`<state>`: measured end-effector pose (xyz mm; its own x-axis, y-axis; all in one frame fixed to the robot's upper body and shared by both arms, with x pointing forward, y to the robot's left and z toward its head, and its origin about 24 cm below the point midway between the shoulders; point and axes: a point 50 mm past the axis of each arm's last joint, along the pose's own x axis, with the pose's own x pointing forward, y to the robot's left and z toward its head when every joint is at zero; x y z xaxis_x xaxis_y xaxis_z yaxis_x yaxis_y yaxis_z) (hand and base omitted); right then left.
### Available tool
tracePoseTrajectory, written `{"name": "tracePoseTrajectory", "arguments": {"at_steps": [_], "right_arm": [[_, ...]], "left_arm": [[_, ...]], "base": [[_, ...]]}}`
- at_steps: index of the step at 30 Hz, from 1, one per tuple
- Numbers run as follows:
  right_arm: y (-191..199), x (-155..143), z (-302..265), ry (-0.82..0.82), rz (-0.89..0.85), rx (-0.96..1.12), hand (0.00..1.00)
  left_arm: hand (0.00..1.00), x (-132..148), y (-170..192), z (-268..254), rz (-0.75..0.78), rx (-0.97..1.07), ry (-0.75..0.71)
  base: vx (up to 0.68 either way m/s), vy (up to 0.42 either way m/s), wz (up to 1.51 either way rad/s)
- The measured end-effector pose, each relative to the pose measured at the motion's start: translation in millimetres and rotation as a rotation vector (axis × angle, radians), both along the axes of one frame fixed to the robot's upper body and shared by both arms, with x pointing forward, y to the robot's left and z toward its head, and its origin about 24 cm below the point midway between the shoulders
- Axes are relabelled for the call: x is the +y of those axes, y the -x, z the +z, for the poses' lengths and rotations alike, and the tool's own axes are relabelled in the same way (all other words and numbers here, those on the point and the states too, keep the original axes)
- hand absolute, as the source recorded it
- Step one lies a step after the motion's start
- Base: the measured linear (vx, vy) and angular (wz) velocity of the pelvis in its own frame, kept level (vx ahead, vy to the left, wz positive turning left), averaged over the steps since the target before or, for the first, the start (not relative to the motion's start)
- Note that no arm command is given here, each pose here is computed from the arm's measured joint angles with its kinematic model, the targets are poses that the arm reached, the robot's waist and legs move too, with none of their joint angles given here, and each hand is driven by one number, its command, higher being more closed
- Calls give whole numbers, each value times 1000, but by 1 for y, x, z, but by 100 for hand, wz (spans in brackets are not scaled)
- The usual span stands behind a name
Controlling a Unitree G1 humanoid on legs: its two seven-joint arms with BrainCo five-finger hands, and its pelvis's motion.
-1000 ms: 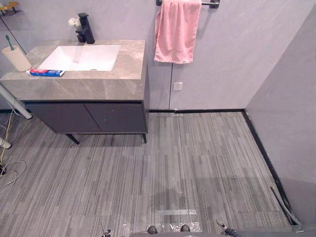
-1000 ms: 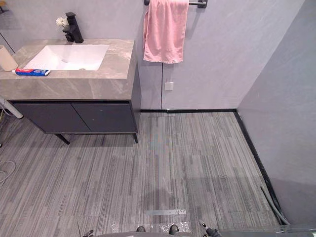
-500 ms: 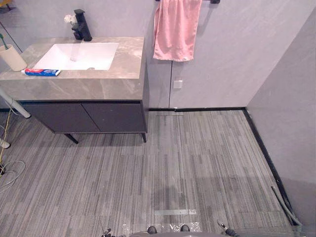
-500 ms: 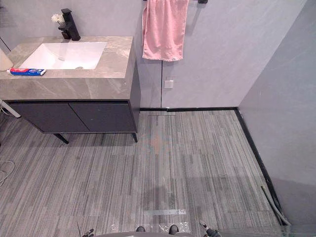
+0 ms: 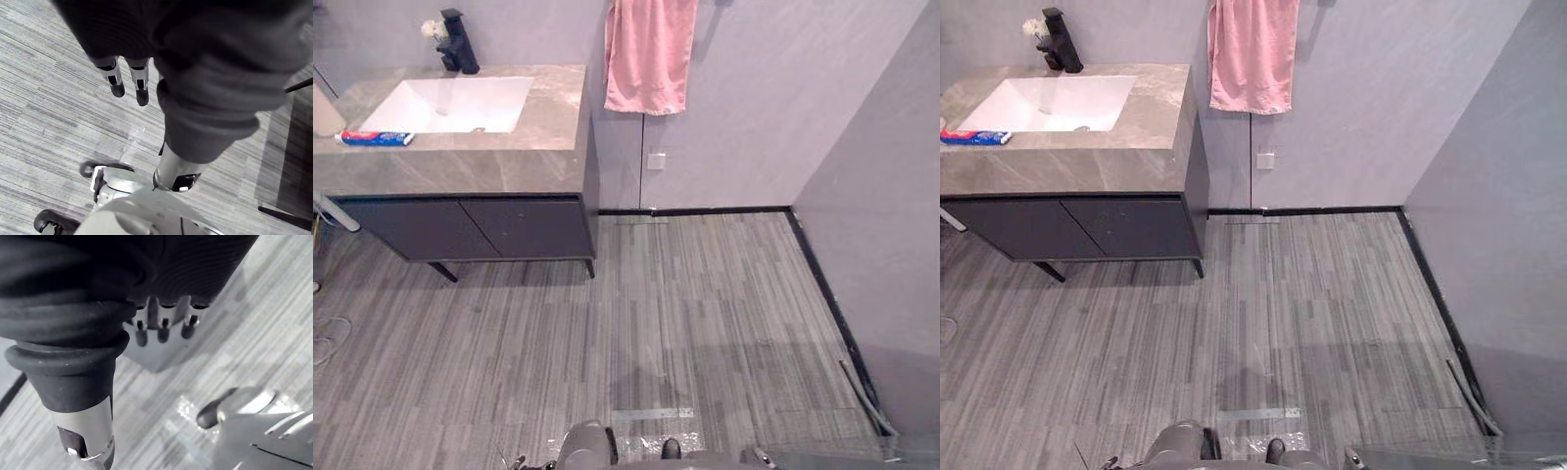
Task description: Organize washtable
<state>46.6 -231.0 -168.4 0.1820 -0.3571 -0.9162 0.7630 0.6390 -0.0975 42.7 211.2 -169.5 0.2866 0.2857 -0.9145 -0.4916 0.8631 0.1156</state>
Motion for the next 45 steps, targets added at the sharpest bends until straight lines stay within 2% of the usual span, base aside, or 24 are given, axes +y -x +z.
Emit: {"name": "tracePoseTrajectory", "arguments": {"at_steps": [4, 6, 13, 19, 25, 30, 33, 39, 45], "right_arm": [[-6, -1, 1, 8, 20, -10, 0], [-10, 9, -1, -16, 35, -10, 0], [-20, 27, -3, -63, 88, -36, 0], [-33, 26, 0, -52, 119, -63, 0], [-41, 16, 4, -15, 95, -107, 0], [-31, 13, 3, -14, 81, -77, 0], [-30, 8, 3, -3, 84, -73, 0], [-23, 5, 2, -4, 93, -35, 0], [-43, 0, 7, 26, 98, -97, 0]], "left_arm": [[0, -3, 2, -1, -1, 4, 8], [0, -5, 3, -1, 5, 0, 12], [0, 13, 15, 2, 30, 26, -32], [0, 16, 0, 4, 41, -25, -37], [0, 8, -35, 8, 19, -109, -24], [0, 9, -23, 5, 20, -67, -35], [0, 1, -19, 2, 1, -46, -20], [0, -1, -20, 3, 60, -68, -8], [0, 0, -26, 5, 23, -91, -8]], "base": [[276, 238, -31], [418, 318, -36], [387, 134, -12], [348, -27, -13], [329, -168, 22], [528, -368, 34], [562, -434, 2], [526, -305, 17], [277, 26, 13]]}}
